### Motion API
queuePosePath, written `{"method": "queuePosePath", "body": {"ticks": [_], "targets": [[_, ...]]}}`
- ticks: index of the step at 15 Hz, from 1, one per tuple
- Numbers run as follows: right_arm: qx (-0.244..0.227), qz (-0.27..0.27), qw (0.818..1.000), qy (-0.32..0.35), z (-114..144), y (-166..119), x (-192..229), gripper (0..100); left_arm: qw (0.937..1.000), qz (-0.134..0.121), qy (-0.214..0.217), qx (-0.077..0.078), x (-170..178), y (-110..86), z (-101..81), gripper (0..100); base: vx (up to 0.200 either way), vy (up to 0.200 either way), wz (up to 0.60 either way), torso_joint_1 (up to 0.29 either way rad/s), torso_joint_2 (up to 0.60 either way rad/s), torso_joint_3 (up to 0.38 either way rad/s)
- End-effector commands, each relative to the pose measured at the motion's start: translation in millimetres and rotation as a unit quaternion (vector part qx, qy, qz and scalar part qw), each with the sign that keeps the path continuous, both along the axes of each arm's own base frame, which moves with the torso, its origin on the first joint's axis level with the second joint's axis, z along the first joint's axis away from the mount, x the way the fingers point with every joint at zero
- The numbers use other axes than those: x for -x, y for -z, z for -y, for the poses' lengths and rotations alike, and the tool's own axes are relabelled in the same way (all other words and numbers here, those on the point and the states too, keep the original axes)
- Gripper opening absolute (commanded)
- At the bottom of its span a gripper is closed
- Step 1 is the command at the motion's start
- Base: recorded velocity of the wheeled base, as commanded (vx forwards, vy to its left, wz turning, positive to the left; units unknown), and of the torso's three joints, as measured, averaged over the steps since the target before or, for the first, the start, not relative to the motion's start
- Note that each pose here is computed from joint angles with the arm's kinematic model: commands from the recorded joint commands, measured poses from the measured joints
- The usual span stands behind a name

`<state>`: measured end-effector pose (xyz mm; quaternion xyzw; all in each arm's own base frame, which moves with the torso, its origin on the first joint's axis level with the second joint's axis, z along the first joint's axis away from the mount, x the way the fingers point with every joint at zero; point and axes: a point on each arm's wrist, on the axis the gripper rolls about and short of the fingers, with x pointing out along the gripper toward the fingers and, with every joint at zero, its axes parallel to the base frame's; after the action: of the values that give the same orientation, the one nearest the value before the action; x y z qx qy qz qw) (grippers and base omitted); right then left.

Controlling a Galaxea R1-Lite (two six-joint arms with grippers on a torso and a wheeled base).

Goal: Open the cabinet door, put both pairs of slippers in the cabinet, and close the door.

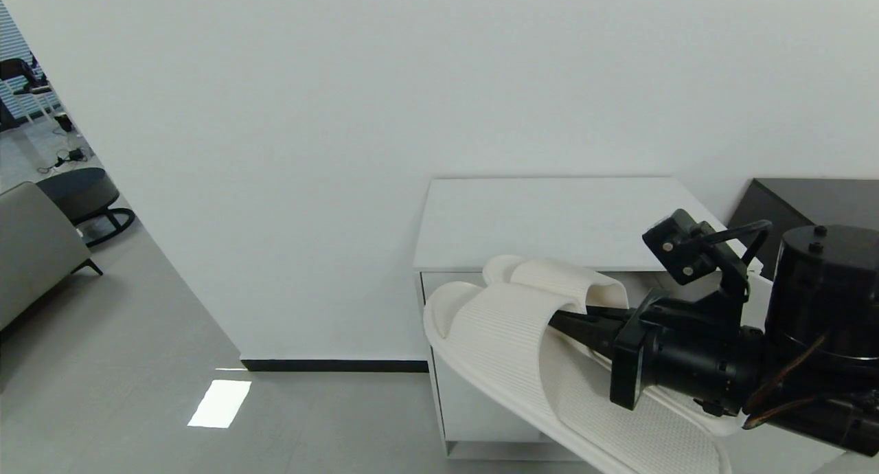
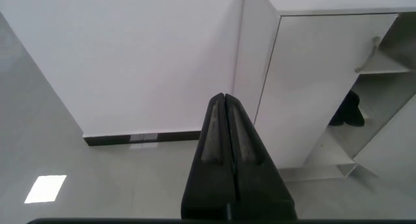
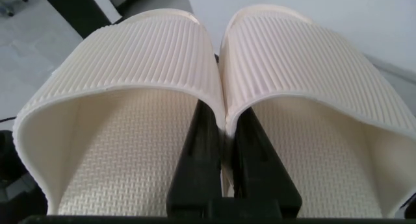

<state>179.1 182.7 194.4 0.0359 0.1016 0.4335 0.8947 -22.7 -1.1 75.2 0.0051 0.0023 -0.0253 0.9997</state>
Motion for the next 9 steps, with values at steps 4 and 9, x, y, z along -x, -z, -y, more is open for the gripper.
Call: {"method": "queuePosePath", "body": {"ticks": [4,9], "targets": [[0.004,-0.012,0.999,-0.029,0.9,6.6,2.2,0,1.0,-0.001,0.0,0.0,-0.1,0.0,0.0,0,0.0,0.0,0.0,0.0,0.0,0.0],[0.003,-0.011,0.999,-0.03,1.8,9.0,2.2,0,1.0,-0.001,0.0,0.0,-0.1,0.0,0.0,0,0.0,0.0,0.0,0.0,0.0,0.0]]}}
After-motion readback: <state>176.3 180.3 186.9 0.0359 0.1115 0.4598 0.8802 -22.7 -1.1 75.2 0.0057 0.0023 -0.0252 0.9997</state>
